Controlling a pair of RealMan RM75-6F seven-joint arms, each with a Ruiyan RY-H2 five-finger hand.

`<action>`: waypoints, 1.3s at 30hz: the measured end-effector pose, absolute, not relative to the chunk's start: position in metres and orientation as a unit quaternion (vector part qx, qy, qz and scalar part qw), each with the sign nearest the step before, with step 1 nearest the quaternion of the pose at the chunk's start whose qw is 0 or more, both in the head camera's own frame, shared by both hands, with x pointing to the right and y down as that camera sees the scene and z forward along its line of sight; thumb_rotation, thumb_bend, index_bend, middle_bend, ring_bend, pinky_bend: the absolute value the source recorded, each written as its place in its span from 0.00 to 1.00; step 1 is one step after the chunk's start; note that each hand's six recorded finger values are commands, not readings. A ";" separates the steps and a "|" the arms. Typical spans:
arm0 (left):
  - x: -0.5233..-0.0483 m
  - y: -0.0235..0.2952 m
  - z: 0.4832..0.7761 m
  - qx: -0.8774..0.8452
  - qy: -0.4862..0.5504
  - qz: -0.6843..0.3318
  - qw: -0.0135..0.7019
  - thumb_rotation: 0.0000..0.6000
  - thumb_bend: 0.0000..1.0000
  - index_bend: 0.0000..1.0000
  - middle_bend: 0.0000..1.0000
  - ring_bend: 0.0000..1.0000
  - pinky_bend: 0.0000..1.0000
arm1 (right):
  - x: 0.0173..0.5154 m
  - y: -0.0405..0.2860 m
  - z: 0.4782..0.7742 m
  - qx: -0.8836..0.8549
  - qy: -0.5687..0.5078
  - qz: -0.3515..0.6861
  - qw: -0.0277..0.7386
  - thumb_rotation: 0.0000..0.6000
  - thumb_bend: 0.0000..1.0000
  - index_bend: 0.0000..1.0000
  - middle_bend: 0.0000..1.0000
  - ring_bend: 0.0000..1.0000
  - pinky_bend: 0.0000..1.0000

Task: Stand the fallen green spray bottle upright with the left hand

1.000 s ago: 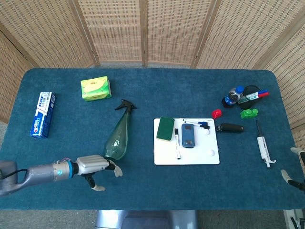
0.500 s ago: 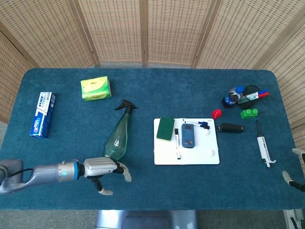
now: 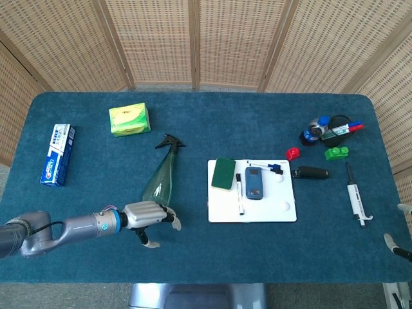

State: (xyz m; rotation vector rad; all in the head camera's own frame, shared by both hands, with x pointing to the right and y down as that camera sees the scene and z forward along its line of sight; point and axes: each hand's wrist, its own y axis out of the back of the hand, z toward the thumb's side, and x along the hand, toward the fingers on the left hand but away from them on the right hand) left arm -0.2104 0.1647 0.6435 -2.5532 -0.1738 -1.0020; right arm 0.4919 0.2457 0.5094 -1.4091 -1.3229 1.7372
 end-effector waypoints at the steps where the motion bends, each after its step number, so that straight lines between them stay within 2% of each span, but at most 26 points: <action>1: -0.215 0.165 0.645 -0.907 -0.065 -0.365 0.199 0.90 0.37 0.23 0.28 0.18 0.22 | 0.492 0.246 0.510 -0.523 -0.491 0.644 0.267 1.00 0.31 0.25 0.30 0.02 0.05; 9: -0.255 0.163 0.651 -0.881 -0.057 -0.423 0.202 0.90 0.37 0.22 0.28 0.18 0.22 | 0.492 0.250 0.510 -0.526 -0.495 0.641 0.259 1.00 0.31 0.25 0.30 0.02 0.05; 23: -0.320 0.141 0.641 -0.849 0.018 -0.487 0.206 0.90 0.37 0.21 0.28 0.17 0.23 | 0.491 0.251 0.508 -0.529 -0.499 0.637 0.256 1.00 0.31 0.25 0.30 0.02 0.05; 28: -0.328 0.140 0.635 -0.848 0.031 -0.492 0.196 0.91 0.37 0.26 0.29 0.20 0.26 | 0.491 0.250 0.508 -0.529 -0.498 0.637 0.257 1.00 0.31 0.25 0.30 0.02 0.06; 33: -0.322 0.145 0.620 -0.869 0.047 -0.469 0.149 0.90 0.37 0.28 0.32 0.22 0.29 | 0.490 0.249 0.510 -0.531 -0.498 0.636 0.256 1.00 0.31 0.25 0.30 0.02 0.05; 36: -0.316 0.144 0.603 -0.890 0.057 -0.436 0.124 0.90 0.37 0.27 0.31 0.22 0.29 | 0.489 0.248 0.512 -0.534 -0.496 0.635 0.255 1.00 0.30 0.25 0.30 0.02 0.05; 39: -0.312 0.135 0.579 -0.905 0.063 -0.400 0.129 0.88 0.37 0.26 0.30 0.22 0.29 | 0.489 0.247 0.513 -0.535 -0.497 0.634 0.256 1.00 0.31 0.25 0.30 0.02 0.05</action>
